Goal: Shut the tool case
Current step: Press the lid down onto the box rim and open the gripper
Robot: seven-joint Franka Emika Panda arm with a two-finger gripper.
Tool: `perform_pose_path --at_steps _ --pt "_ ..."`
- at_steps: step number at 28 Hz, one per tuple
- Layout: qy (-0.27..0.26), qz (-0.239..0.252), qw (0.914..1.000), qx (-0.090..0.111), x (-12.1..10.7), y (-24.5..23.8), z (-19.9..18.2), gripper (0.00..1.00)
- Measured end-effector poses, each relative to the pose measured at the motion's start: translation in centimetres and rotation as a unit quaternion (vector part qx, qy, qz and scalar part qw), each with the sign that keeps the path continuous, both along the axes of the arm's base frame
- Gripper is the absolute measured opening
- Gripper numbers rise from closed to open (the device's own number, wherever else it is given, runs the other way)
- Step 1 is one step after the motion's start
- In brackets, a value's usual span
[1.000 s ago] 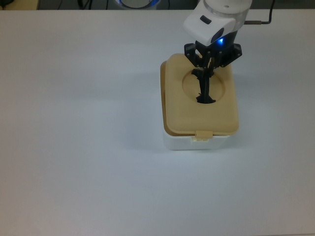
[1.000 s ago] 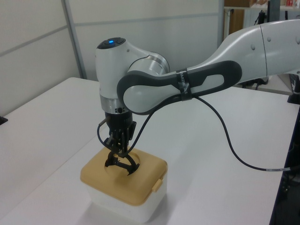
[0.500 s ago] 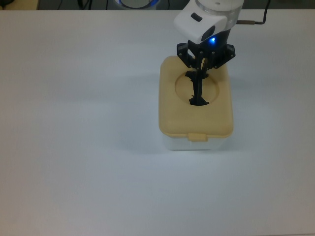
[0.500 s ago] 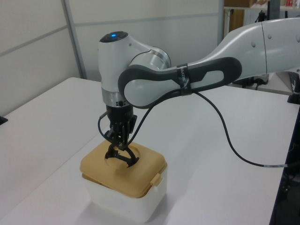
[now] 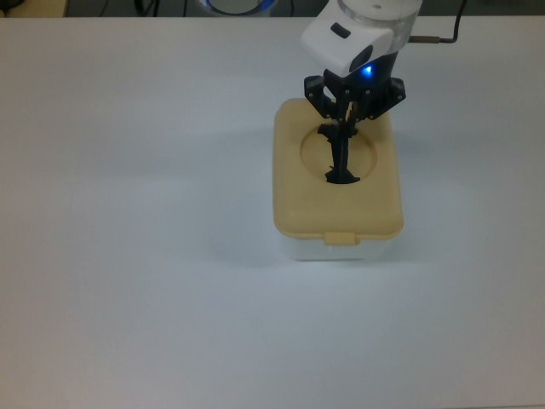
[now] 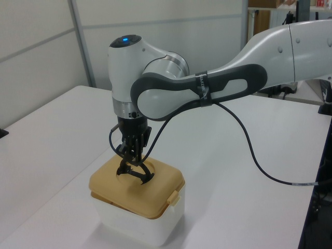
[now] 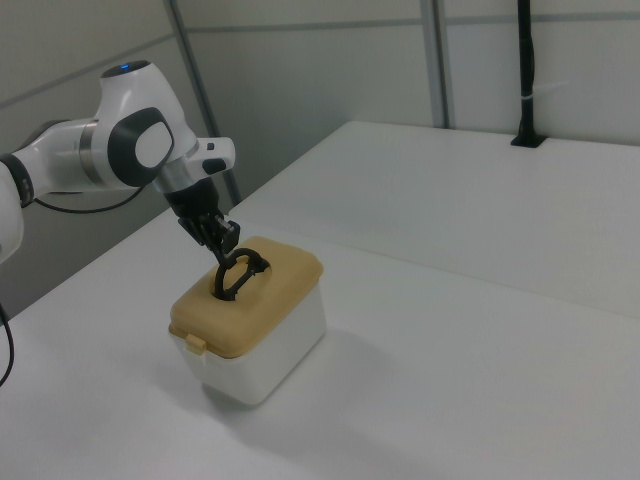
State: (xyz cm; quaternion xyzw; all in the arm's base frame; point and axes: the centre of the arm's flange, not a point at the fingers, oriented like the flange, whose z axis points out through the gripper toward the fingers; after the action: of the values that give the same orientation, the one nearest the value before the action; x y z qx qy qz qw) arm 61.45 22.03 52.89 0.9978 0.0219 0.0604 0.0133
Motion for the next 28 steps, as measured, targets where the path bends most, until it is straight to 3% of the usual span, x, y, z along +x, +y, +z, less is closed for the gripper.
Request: perform_pose_path --at_steps 14,26,28 --pt "0.005 0.005 1.0000 -0.003 -0.12 0.17 -0.22 0.11" --pt "0.017 0.010 0.9996 -0.023 -0.35 -0.19 -0.54 0.56" --pt "0.020 0.009 0.9995 -0.025 -0.45 -0.32 -0.45 0.67"
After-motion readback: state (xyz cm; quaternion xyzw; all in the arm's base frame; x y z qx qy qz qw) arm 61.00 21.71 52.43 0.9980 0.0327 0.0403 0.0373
